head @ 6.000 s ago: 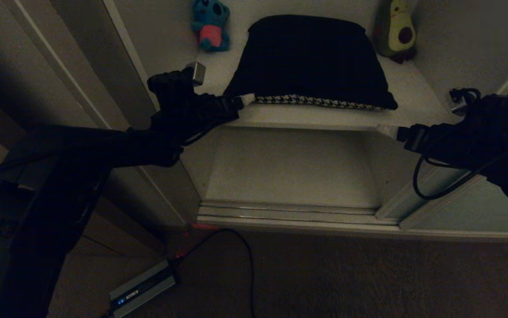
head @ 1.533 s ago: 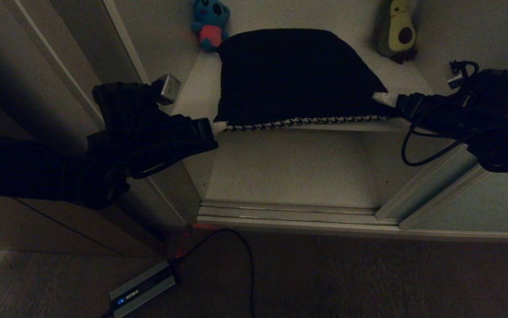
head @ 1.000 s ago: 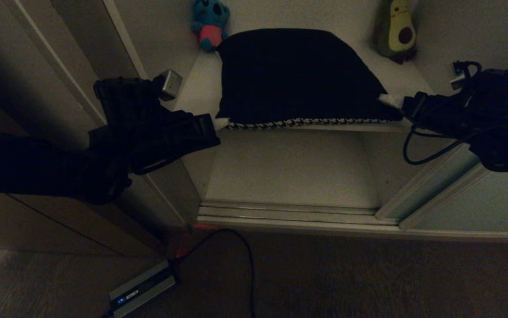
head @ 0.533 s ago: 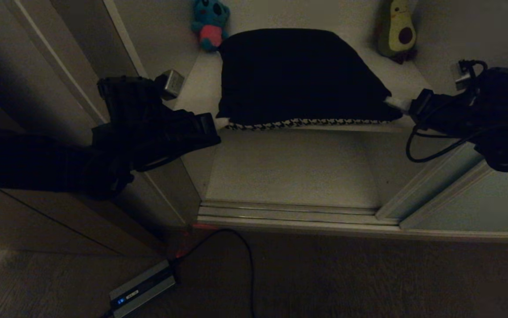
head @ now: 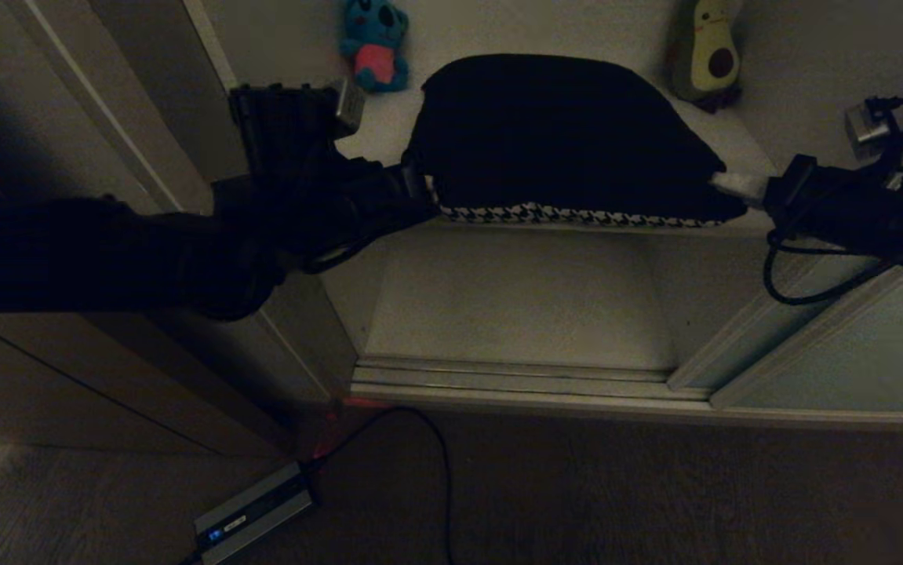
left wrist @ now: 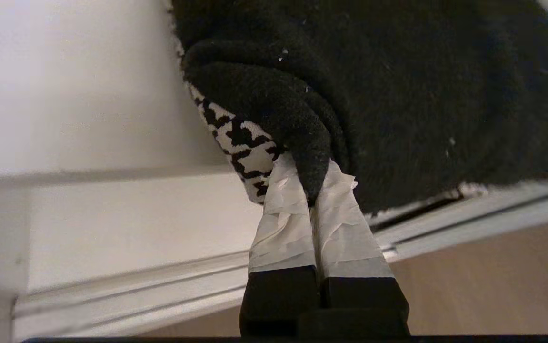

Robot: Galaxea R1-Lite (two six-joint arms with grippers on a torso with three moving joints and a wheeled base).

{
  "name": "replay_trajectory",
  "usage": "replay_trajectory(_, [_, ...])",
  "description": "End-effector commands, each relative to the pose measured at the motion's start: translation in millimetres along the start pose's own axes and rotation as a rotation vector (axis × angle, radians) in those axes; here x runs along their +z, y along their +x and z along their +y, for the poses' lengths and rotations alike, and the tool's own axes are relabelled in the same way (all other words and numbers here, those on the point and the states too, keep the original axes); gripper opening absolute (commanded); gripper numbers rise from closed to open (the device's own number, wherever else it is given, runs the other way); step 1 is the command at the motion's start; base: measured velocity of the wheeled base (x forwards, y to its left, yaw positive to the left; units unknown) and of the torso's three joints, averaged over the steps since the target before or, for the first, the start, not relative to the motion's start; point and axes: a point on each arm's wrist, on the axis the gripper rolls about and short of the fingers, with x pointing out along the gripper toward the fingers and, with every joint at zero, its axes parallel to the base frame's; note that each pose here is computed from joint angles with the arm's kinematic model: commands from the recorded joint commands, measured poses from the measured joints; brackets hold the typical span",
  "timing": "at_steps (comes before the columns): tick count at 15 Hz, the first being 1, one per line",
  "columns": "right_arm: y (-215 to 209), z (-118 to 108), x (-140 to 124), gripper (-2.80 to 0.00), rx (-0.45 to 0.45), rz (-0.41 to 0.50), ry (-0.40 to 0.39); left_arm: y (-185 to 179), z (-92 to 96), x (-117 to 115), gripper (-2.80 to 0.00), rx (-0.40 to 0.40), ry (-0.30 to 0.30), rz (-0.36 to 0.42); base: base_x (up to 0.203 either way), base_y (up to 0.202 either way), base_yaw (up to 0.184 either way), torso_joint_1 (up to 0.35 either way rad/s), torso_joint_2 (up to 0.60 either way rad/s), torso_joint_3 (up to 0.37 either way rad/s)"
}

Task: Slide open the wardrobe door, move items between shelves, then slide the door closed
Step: Place the pillow on the lower shelf

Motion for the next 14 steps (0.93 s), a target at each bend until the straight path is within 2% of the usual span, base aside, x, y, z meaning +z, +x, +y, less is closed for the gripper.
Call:
replay_trajectory(1, [-17, 23, 8, -2.8, 0.025, -0.026, -0.025, -5, -15.6, 7, -2.8, -0.006, -0.003, -0.013, 0.0, 0.0, 0.0, 0.0, 0.0, 0.0])
replay_trajectory(3, [-30, 40, 13, -2.8, 0.028, -0.025, -0.025, -16, -24.6, 8, -2.8, -0.019, 0.003, -0.009, 0.0, 0.0, 0.0, 0.0, 0.0, 0.0])
replay_trajectory(6, [-55, 69, 19, -2.8, 0.036, -0.014, -0.022, -40, -42.5, 25, -2.8, -0.06, 0.003, -0.04, 0.0, 0.0, 0.0, 0.0, 0.0, 0.0])
replay_trajectory(10, [-86, 99, 18, -2.8, 0.047, -0.005, -0.021, -65, -55.3, 37, -2.8, -0.042, 0.034, -0.077, 0.0, 0.0, 0.0, 0.0, 0.0, 0.0])
replay_trajectory(14, [-120, 130, 16, -2.8, 0.054, -0.01, -0.027, -108, -68.3, 44, -2.8, -0.101, 0.03, -0.071, 0.0, 0.0, 0.0, 0.0, 0.0, 0.0])
